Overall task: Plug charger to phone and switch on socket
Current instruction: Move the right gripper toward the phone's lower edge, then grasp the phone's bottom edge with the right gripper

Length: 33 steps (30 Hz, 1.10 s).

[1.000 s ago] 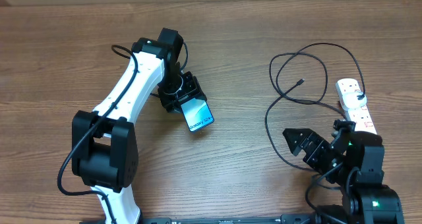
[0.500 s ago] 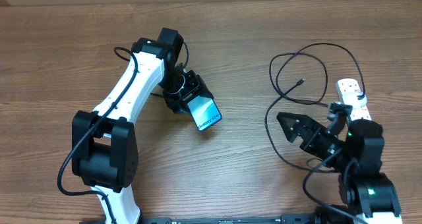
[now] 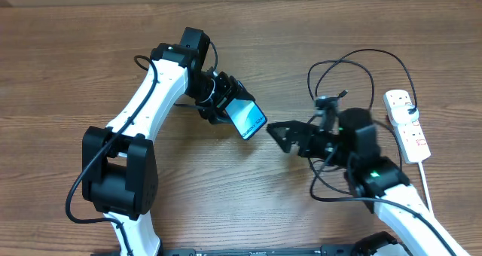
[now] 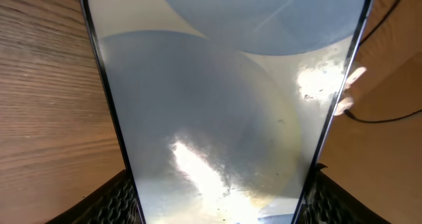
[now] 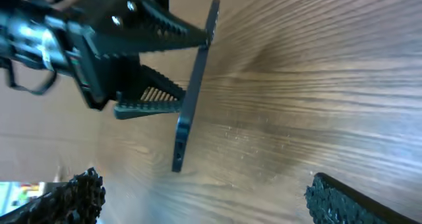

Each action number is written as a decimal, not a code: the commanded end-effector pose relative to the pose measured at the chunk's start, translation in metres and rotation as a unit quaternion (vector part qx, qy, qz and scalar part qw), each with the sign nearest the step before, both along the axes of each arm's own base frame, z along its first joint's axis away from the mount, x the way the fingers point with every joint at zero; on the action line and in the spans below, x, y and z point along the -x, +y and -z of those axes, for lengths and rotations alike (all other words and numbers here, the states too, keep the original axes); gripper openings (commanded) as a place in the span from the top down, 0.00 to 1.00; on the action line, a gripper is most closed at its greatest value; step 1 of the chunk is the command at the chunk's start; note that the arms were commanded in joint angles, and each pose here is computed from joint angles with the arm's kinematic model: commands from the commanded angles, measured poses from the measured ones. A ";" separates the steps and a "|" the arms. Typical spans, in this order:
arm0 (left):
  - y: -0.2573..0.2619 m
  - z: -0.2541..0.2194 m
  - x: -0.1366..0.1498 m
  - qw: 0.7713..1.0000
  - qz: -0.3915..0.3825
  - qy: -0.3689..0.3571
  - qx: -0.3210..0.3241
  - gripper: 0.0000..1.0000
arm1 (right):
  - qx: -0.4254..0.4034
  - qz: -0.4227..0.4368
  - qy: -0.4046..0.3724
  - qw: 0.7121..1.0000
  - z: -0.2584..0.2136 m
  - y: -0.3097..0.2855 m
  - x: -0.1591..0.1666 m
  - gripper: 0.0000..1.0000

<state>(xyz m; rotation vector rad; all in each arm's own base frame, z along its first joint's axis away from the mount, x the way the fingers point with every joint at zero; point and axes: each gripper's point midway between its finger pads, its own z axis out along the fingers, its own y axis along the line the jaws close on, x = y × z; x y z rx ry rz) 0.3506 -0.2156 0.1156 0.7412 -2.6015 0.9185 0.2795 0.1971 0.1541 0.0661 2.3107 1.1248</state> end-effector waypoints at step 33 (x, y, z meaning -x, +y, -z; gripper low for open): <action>-0.038 -0.014 -0.010 0.999 -0.021 -0.009 0.033 0.39 | -0.024 0.048 -0.076 0.996 0.013 0.053 -0.054 0.33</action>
